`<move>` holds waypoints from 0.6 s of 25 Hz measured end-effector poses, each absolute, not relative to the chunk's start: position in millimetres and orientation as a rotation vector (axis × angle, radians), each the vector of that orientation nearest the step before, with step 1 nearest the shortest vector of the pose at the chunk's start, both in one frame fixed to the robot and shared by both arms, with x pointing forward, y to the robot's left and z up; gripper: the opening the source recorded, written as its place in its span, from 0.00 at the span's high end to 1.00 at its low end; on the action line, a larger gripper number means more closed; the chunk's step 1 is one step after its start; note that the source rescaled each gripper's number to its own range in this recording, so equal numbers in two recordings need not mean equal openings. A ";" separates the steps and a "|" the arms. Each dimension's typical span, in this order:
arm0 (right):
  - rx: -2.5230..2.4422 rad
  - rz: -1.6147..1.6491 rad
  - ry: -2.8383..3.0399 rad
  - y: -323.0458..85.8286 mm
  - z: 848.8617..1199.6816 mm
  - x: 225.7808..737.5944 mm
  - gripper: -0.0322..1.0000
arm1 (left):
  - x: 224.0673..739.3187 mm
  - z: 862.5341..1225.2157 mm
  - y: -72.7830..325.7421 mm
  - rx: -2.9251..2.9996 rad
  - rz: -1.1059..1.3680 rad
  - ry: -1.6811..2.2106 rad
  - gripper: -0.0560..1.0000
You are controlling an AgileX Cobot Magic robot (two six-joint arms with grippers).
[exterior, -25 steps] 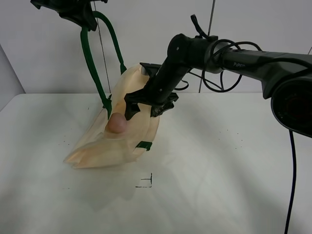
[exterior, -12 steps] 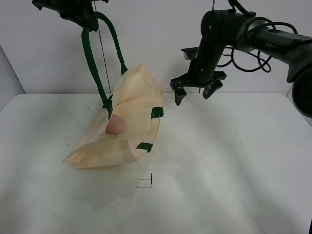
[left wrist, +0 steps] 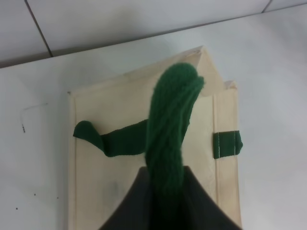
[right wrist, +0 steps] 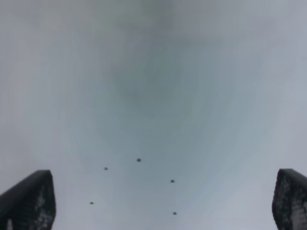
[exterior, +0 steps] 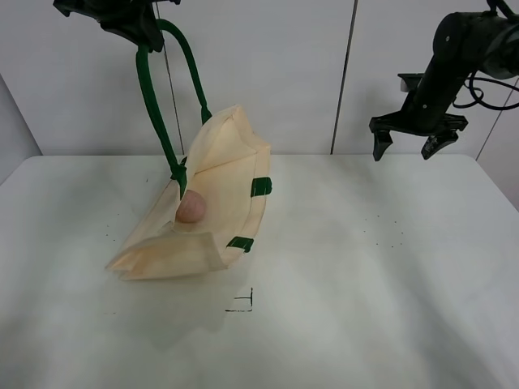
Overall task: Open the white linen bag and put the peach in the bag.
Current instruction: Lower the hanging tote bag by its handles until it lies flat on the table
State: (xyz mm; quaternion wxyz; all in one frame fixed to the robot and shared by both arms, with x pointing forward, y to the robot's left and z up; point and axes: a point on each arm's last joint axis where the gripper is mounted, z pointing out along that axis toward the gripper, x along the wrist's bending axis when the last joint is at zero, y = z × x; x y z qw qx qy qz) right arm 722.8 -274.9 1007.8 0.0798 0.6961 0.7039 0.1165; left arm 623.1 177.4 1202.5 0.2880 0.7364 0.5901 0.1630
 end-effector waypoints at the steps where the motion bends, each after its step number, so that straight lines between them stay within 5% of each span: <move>1: 2.091 0.348 2.095 -279.2 1008.2 722.9 0.00 | 623.1 1202.5 177.4 1.967 0.435 1.576 0.95; 8: 2.112 0.305 2.113 -289.4 1022.9 692.4 0.00 | 623.1 1202.5 177.4 1.967 0.435 1.576 0.95; 15: 2.111 0.268 2.158 -288.4 1062.7 595.0 0.00 | 623.1 1202.5 177.4 1.966 0.435 1.576 0.95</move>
